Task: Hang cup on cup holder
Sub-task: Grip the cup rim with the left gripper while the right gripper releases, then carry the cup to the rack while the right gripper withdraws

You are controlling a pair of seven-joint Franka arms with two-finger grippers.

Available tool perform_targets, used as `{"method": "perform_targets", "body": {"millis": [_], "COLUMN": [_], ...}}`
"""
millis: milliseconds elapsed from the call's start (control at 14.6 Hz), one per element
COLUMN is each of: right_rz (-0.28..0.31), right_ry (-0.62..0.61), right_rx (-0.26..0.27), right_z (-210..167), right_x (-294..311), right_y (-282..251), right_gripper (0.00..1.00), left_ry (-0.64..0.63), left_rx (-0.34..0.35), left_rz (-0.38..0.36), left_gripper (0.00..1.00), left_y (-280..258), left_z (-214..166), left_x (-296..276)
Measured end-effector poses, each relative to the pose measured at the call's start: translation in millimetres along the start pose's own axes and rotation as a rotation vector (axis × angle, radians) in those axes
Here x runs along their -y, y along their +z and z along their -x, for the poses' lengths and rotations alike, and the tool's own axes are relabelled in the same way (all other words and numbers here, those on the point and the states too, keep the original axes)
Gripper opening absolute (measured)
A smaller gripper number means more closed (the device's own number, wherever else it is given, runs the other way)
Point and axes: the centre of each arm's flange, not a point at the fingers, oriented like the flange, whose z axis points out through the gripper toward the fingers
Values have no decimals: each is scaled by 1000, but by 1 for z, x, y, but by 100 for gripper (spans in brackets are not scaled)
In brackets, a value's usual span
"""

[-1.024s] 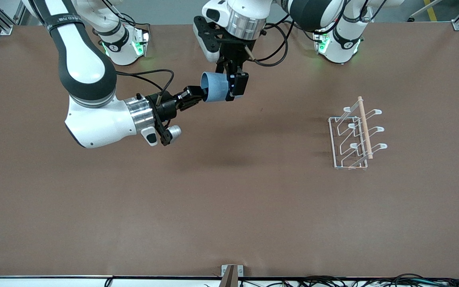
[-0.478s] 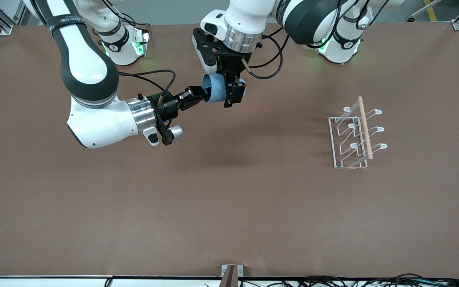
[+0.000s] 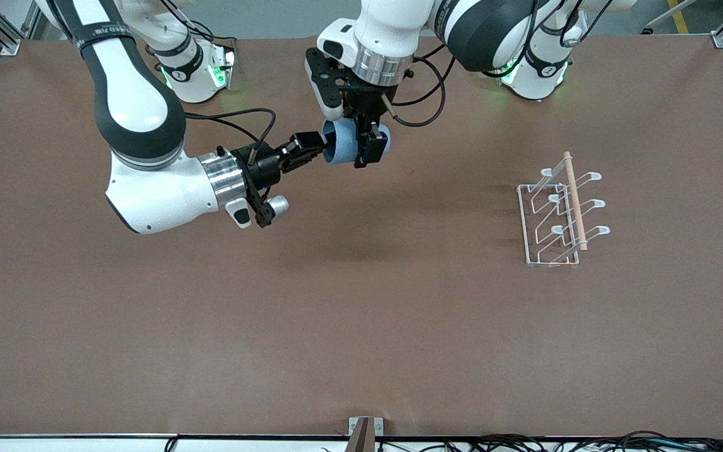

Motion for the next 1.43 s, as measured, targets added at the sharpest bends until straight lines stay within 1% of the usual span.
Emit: {"method": "perform_targets", "body": {"millis": [68, 137, 205, 273, 341, 410, 546, 751, 888, 956, 1024, 1161, 1297, 1434], "right_rz": [0, 1, 12, 46, 107, 180, 336, 609, 753, 813, 859, 926, 1035, 1132], "right_ry": [1, 2, 3, 4, 5, 5, -1, -17, -11, 2, 18, 41, 43, 7], "right_rx": [0, -4, -12, -24, -40, -61, -118, -223, -298, -334, -369, -434, -487, -552], "right_z": [0, 0, 1, 2, 3, 7, 23, 64, 94, 105, 114, 127, 139, 152], "right_x": [1, 2, 1, -2, -8, -12, -15, 0, 9, 10, 8, 5, 17, 50], "right_y": [-1, -3, -7, -15, -26, -41, -80, -138, -175, -194, -213, -248, -275, -291], "right_gripper": [50, 62, 71, 81, 88, 100, 100, 100, 100, 100, 100, 100, 100, 100], "left_ry": [-3, -5, -9, -14, -20, -21, -10, 15, 33, 47, 67, 108, 154, 214], "left_rx": [30, 61, 90, 121, 158, 202, 297, 445, 553, 609, 671, 797, 929, 1048], "left_rz": [5, 11, 16, 21, 22, 18, 0, -27, -55, -66, -77, -99, -149, -209], "left_gripper": [78, 78, 78, 78, 78, 78, 78, 78, 78, 78, 78, 78, 78, 78], "left_y": [2, 4, 6, 7, 8, 10, 14, 20, 22, 25, 29, 44, 65, 90], "left_z": [5, 10, 14, 19, 25, 33, 51, 82, 106, 117, 129, 152, 170, 186], "left_x": [3, 6, 9, 12, 16, 22, 36, 63, 83, 93, 104, 119, 124, 120]}}
